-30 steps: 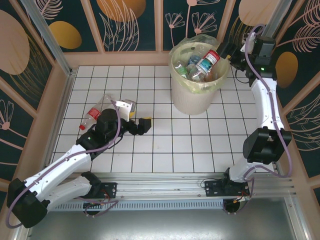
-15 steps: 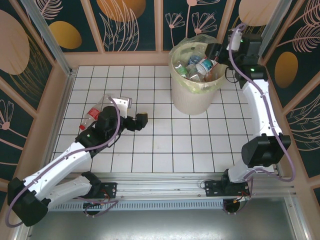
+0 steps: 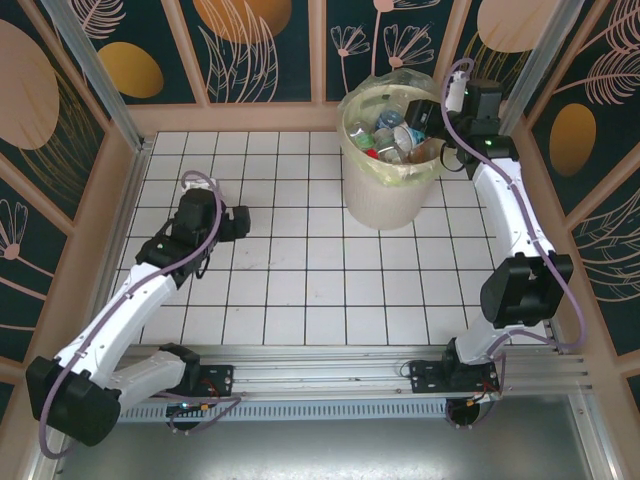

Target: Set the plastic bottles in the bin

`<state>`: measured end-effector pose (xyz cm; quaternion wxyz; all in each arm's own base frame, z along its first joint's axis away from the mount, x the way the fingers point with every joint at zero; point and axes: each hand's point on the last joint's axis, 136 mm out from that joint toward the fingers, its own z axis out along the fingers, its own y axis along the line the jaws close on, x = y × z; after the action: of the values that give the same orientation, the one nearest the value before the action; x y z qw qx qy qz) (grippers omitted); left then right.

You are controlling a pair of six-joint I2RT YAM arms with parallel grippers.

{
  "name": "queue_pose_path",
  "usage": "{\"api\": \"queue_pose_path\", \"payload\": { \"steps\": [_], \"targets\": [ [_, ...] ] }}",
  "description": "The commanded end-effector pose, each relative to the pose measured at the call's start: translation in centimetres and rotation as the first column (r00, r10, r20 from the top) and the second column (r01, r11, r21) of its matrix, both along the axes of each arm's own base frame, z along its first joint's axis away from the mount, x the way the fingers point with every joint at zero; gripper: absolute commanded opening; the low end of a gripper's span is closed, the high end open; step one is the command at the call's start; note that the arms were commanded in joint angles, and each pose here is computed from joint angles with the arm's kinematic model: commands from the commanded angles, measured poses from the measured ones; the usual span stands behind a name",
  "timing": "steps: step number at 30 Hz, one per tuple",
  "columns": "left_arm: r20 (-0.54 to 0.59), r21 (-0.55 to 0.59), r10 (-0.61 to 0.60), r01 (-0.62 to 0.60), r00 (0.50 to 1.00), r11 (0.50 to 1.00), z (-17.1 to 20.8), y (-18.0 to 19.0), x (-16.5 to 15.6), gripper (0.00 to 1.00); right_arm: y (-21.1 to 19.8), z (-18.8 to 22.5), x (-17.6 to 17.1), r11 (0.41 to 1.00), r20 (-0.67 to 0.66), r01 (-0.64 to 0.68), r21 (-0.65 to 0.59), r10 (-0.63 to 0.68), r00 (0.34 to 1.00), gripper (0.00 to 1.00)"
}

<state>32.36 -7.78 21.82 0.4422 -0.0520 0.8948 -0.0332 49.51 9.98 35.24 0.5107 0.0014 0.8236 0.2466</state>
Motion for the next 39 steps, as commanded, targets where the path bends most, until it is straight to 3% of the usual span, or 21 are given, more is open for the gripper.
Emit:
{"api": "queue_pose_path", "payload": {
  "steps": [1, 5, 11, 15, 25, 32, 39],
  "targets": [
    [-0.055, 0.055, 0.035, -0.032, 0.998, 0.998, -0.4, 2.1, -0.1, 0.99, 0.1, -0.6, 0.4, 1.000, 0.006, -0.007, 0.011, 0.007, 1.000, 0.60],
    [-0.118, 0.107, 0.093, -0.081, 0.989, 0.991, -2.1, 4.6, 0.3, 0.99, 0.5, 1.4, -0.2, 0.999, 0.069, -0.041, 0.018, 0.040, 0.997, 0.61],
    [-0.204, 0.206, 0.160, -0.117, 0.966, 0.972, -4.9, 7.7, 1.0, 0.99, 1.7, 5.1, -4.1, 0.991, 0.207, -0.131, 0.018, 0.125, 0.970, 0.63],
    [-0.274, 0.259, 0.212, -0.140, 0.938, 0.955, -7.2, 9.9, 1.4, 0.99, 2.5, 5.5, -7.8, 0.981, 0.252, -0.195, 0.017, 0.185, 0.950, 0.68],
    [-0.352, 0.302, 0.261, -0.154, 0.899, 0.941, -9.4, 13.1, 6.5, 0.99, 4.9, 4.1, -16.4, 0.933, 0.284, -0.358, 0.027, 0.336, 0.898, 0.70],
    [-0.428, 0.211, 0.120, -0.030, 0.896, 0.977, -12.0, 11.6, 9.5, 0.99, 5.4, 1.9, -18.3, 0.917, 0.244, -0.395, 0.058, 0.371, 0.896, 0.70],
    [-0.474, 0.113, 0.042, 0.013, 0.879, 0.994, -15.4, 11.3, 9.9, 0.99, 5.4, 1.9, -18.8, 0.913, 0.240, -0.403, 0.063, 0.378, 0.894, 0.70]
  ]
}}
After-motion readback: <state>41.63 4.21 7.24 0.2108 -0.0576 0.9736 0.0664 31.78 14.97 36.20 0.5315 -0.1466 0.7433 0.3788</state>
